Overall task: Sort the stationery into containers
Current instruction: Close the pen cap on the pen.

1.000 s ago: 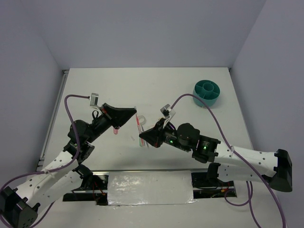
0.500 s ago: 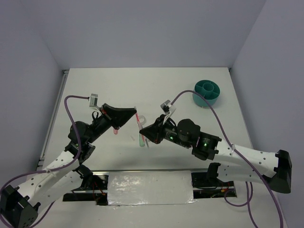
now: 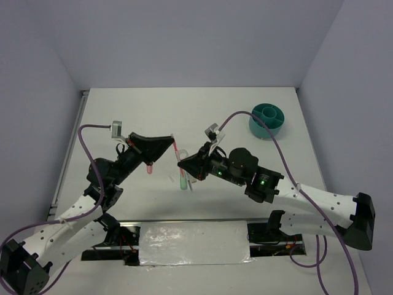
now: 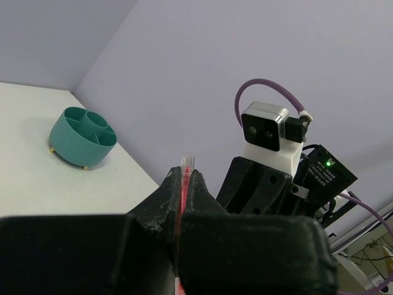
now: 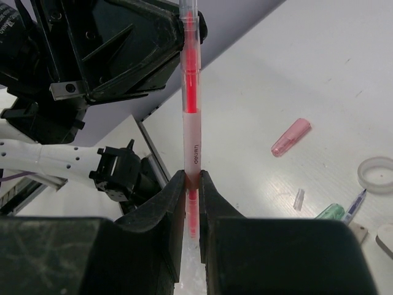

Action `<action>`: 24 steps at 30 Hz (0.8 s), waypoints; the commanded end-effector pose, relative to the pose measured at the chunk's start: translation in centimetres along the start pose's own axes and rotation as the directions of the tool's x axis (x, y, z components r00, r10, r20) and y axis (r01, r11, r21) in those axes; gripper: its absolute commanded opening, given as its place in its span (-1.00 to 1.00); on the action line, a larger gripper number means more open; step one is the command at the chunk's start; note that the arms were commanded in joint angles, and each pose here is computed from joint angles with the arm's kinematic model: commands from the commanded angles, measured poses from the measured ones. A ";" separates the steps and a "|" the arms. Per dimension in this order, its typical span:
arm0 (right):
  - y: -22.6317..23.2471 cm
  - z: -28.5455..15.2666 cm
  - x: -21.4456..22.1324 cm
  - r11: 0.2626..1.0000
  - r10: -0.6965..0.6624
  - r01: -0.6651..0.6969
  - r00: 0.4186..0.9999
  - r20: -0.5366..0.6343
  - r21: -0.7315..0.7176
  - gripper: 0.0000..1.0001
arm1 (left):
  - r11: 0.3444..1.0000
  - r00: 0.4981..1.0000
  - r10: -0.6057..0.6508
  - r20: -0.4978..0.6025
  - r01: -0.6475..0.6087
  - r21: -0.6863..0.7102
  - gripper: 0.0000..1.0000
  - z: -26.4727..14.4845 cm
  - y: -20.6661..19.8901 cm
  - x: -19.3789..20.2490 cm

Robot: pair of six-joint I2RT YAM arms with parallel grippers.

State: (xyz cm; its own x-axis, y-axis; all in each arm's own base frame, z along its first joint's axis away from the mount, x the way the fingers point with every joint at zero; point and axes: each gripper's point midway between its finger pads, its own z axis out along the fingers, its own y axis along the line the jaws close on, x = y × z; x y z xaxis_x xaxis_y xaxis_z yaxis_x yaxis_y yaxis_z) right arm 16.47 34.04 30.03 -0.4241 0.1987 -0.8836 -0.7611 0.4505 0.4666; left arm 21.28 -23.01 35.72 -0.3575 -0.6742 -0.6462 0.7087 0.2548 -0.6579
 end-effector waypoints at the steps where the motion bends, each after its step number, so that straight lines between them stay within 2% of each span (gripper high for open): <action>1: 4.4 -1.4 -10.8 0.991 -0.011 0.054 0.944 0.331 -0.123 -1.00 | 1.000 0.996 0.000 -0.090 0.002 0.026 -1.00 -0.5 -0.2 2.0; 10: 5.0 -2.6 -14.2 0.981 -0.060 0.122 0.930 0.363 -0.150 -1.00 | 0.997 0.982 0.068 -0.178 -0.063 0.035 -1.00 -0.7 -0.3 3.5; 17: 5.8 -1.4 -12.8 0.965 -0.056 0.132 0.948 0.314 -0.226 -1.00 | 0.997 0.979 0.069 -0.193 -0.072 -0.008 -1.00 -0.6 0.3 3.7; 18: 5.4 -1.2 -12.1 0.966 -0.056 0.127 0.953 0.298 -0.223 -1.00 | 0.997 0.980 0.076 -0.185 -0.080 -0.013 -0.92 -0.6 0.2 3.3; 19: 5.4 -1.2 -11.8 0.966 -0.054 0.124 0.955 0.291 -0.227 -1.00 | 0.995 0.980 0.091 -0.176 -0.097 -0.022 -0.71 -0.4 0.0 2.7; 20: 5.2 -1.0 -11.3 0.968 -0.053 0.118 0.959 0.280 -0.221 -1.00 | 0.994 0.980 0.100 -0.171 -0.105 -0.022 -0.63 -0.3 -0.2 2.4; 23: 4.0 -0.7 -10.5 0.980 -0.052 0.099 0.966 0.255 -0.173 -1.00 | 0.990 0.979 0.140 -0.147 -0.140 0.005 -0.49 0.1 -1.6 1.1; 24: 4.0 -0.8 -10.5 0.981 -0.056 0.101 0.966 0.254 -0.168 -1.00 | 0.989 0.977 0.145 -0.154 -0.146 0.004 -0.49 0.3 -1.6 1.0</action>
State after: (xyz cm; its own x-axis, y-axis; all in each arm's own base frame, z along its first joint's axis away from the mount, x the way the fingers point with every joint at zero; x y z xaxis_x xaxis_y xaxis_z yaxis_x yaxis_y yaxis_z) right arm 16.73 34.19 32.59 -0.3976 0.1563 -0.9041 -0.8310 0.3565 0.4271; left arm 20.97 -22.80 38.41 -0.2701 -0.6342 -0.7244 0.7464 0.3374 -0.5737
